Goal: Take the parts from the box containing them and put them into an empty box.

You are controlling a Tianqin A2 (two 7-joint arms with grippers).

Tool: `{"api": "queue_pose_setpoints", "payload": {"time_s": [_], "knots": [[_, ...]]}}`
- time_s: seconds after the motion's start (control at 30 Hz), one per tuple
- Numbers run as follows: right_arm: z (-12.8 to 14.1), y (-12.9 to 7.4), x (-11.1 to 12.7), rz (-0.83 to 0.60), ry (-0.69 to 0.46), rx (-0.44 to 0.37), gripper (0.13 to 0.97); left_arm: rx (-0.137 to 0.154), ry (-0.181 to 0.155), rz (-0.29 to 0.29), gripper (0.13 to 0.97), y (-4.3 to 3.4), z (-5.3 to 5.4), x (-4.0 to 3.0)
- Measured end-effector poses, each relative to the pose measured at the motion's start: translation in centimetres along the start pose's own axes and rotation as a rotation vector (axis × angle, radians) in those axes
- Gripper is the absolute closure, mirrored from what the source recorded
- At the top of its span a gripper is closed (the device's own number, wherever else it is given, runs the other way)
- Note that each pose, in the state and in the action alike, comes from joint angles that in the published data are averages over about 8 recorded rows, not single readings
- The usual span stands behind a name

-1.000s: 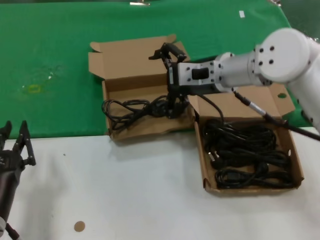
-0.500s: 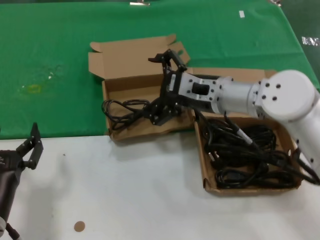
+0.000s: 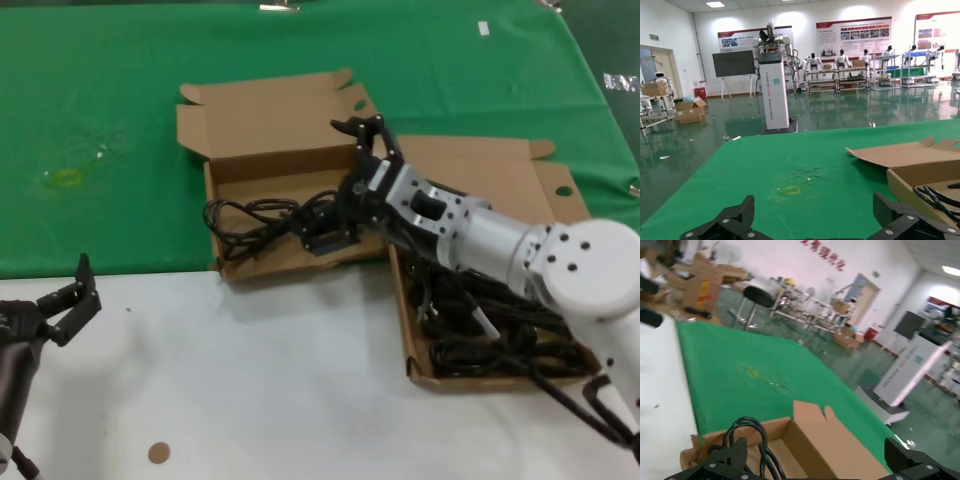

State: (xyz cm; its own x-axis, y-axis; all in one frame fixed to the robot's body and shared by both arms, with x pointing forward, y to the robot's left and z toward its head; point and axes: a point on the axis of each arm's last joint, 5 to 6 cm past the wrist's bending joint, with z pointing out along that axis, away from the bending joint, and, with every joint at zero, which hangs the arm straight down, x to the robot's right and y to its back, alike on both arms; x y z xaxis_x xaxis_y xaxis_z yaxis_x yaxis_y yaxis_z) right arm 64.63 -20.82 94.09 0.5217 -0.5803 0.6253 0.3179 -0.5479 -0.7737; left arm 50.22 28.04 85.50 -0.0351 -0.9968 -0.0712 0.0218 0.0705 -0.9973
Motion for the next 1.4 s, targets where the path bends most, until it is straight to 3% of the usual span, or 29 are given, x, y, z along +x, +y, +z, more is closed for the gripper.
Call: {"api": "queue_pose_setpoints", "payload": {"time_s": [0.37, 0.77, 1.4], "knots": [[-3.0, 2.0, -2.6, 0.182, 0.154, 0.002, 0.13, 0.0, 0.0, -0.001, 0.194, 0.0, 0.0, 0.0], [-7.0, 3.9, -5.0, 0.368, 0.332, -0.026, 0.13, 0.0, 0.0, -0.001, 0.135, 0.0, 0.0, 0.0], [-13.3, 5.9, -8.0, 0.582, 0.581, -0.101, 0.13, 0.0, 0.0, -0.001, 0.132, 0.0, 0.0, 0.0]]}}
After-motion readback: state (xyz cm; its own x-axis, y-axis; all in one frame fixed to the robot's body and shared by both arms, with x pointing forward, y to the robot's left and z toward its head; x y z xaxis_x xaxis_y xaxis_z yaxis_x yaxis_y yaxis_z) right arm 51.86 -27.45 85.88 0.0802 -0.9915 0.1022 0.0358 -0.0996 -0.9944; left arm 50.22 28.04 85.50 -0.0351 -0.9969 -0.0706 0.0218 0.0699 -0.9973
